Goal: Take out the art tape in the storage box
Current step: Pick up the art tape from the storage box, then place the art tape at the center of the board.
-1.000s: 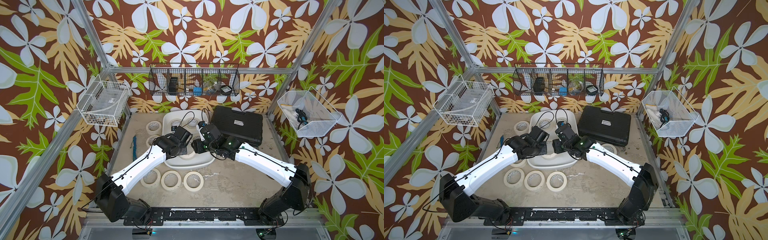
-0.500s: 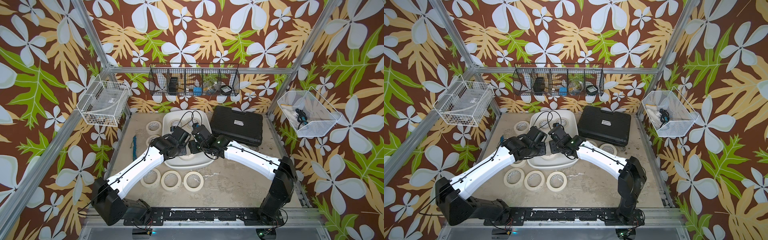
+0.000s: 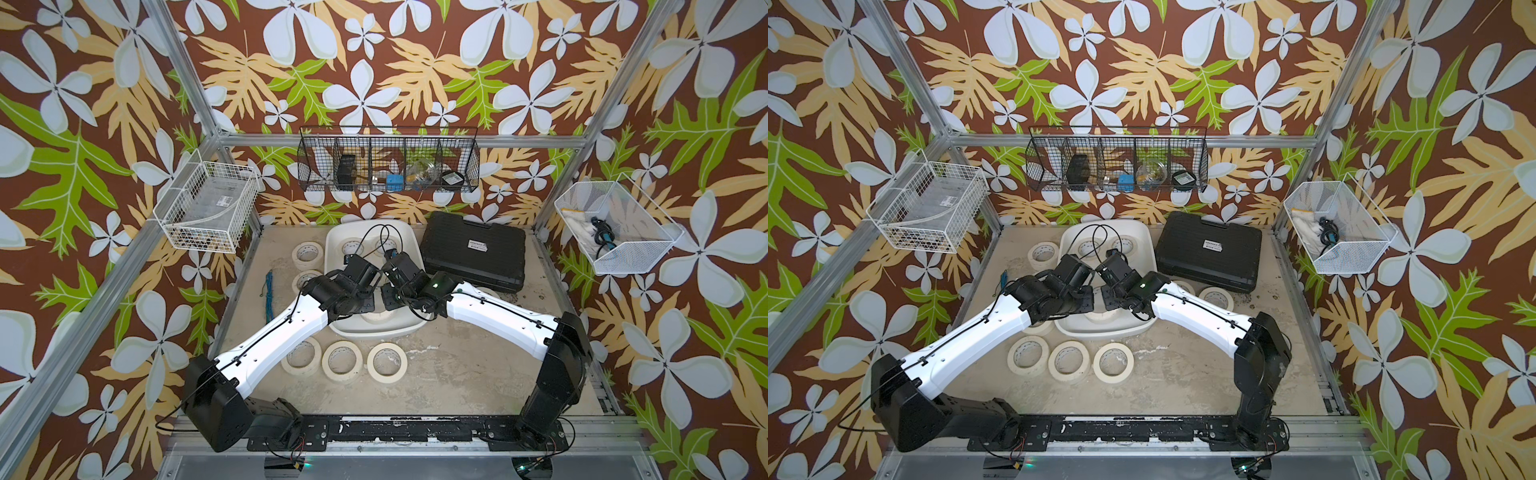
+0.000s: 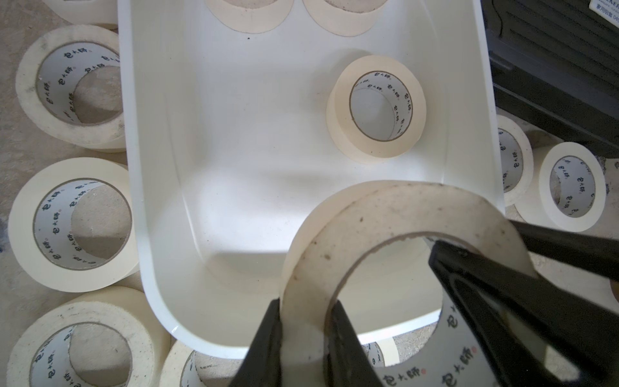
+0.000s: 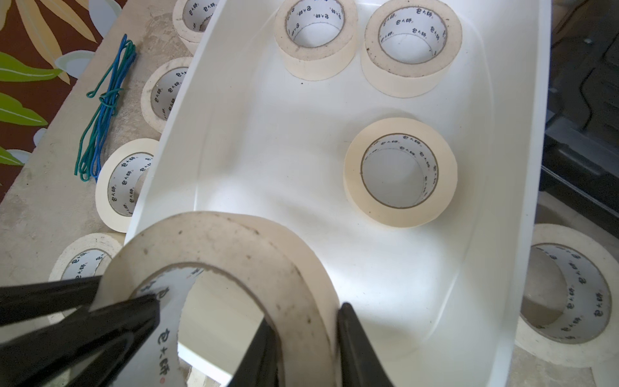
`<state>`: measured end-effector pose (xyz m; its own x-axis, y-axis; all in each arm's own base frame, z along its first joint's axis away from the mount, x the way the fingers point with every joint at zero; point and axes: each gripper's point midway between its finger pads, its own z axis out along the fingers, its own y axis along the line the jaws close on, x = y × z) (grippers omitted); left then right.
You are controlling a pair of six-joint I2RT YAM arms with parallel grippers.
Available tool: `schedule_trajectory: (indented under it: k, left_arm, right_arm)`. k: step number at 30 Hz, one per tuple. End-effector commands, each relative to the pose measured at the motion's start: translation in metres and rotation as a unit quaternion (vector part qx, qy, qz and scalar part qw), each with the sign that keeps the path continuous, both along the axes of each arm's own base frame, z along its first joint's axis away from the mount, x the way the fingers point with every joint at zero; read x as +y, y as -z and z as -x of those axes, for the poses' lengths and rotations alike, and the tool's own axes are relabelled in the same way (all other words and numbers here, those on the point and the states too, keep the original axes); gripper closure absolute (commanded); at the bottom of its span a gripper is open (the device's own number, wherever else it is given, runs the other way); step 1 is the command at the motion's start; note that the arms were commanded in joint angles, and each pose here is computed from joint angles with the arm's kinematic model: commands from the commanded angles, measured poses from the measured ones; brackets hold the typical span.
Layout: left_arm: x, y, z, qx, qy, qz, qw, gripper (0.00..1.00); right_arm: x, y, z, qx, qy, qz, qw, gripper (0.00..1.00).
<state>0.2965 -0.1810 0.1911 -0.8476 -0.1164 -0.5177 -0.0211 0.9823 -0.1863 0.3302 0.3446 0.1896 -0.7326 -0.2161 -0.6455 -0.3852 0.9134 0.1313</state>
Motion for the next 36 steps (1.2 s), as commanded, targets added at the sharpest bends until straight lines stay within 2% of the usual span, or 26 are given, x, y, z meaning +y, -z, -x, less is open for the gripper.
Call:
schedule_trajectory:
  k: [1,4,9,13,18,22,26,29,36]
  left_arm:
    - [-0.009,-0.011,-0.001,-0.017,0.019,0.03,0.999,0.54]
    - [-0.014,-0.028,0.0,-0.039,0.03,0.055,0.997,0.44]
    - [-0.009,-0.054,0.001,-0.081,0.028,0.072,0.994,0.37]
    - [0.0,-0.071,0.003,-0.116,0.018,0.079,0.99,0.32]
    - [0.006,-0.077,0.005,-0.13,0.014,0.079,0.988,0.3]
    - [0.004,-0.072,0.004,-0.123,0.014,0.075,0.989,0.3]
    - [0.001,-0.068,0.003,-0.119,0.018,0.077,0.99,0.3]
    - [0.001,-0.067,0.002,-0.119,0.018,0.076,0.99,0.29]
    - [0.001,-0.058,0.001,-0.111,0.02,0.066,0.991,0.3]
  right_arm:
    - [-0.003,-0.015,-0.002,-0.018,0.005,-0.008,1.0,0.82]
    - [-0.013,-0.026,-0.003,-0.033,0.011,0.003,0.999,0.83]
    - [-0.046,-0.046,-0.007,-0.046,0.036,0.005,0.998,0.84]
    - [-0.092,-0.063,-0.012,-0.063,0.072,0.0,0.995,0.84]
    - [-0.159,-0.071,-0.012,-0.077,0.122,0.002,0.99,0.84]
    - [-0.209,-0.059,-0.008,-0.065,0.164,-0.001,0.984,0.84]
    - [-0.241,-0.04,-0.001,-0.048,0.193,-0.005,0.98,0.84]
    - [-0.247,-0.018,0.007,-0.028,0.198,-0.006,0.98,0.84]
    - [-0.229,0.044,0.028,0.045,0.173,-0.045,0.983,0.84]
